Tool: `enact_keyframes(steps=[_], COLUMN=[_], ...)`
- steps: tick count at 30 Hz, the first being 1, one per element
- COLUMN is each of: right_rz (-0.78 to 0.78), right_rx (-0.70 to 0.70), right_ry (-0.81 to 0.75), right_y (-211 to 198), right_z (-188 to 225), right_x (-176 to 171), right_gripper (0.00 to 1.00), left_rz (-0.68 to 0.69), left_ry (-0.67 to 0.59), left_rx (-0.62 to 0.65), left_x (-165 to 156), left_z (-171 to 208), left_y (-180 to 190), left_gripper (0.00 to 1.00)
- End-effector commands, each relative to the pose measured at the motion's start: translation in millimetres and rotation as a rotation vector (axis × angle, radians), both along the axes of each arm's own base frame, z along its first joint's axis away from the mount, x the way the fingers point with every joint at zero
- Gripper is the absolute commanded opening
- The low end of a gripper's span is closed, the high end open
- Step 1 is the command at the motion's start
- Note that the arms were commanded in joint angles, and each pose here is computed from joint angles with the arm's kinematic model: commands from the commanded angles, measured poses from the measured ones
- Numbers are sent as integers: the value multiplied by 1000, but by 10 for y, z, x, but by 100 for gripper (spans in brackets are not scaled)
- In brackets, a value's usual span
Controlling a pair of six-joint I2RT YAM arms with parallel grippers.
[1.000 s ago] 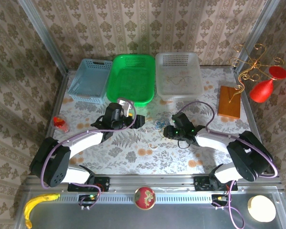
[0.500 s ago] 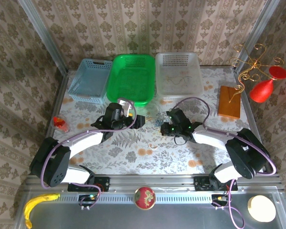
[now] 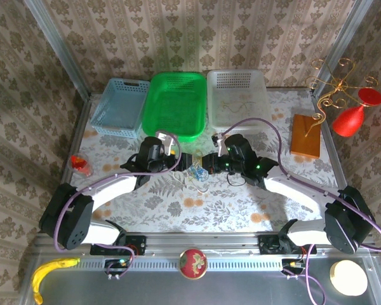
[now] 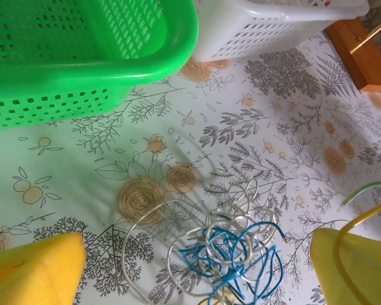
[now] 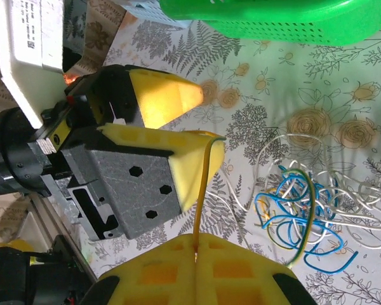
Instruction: Untangle the cables
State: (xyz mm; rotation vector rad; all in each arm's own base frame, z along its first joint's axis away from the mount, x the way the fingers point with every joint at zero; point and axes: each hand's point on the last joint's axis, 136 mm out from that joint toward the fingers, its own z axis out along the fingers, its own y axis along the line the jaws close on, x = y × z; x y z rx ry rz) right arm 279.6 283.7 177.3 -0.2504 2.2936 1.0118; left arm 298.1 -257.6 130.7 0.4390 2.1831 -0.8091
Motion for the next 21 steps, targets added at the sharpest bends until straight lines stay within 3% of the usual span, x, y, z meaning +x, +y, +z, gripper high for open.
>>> enact_keyframes(steps=[1, 15, 21], right_rz=[14, -44, -56], right_rx=[46, 74, 78], right_ry=[-5, -36, -34], right_y=[55, -48, -86], right_z=[111, 235, 233], right_x=[-2, 117, 132], right_gripper=[0, 0, 0], left_rz=[3, -26, 33], left_ry=[-47, -114, -41], left_rx=[-4, -113, -307], left_x=[15, -109, -40], left_z=[127, 365, 670], left_y=[57, 155, 228], left_gripper=[92, 94, 96])
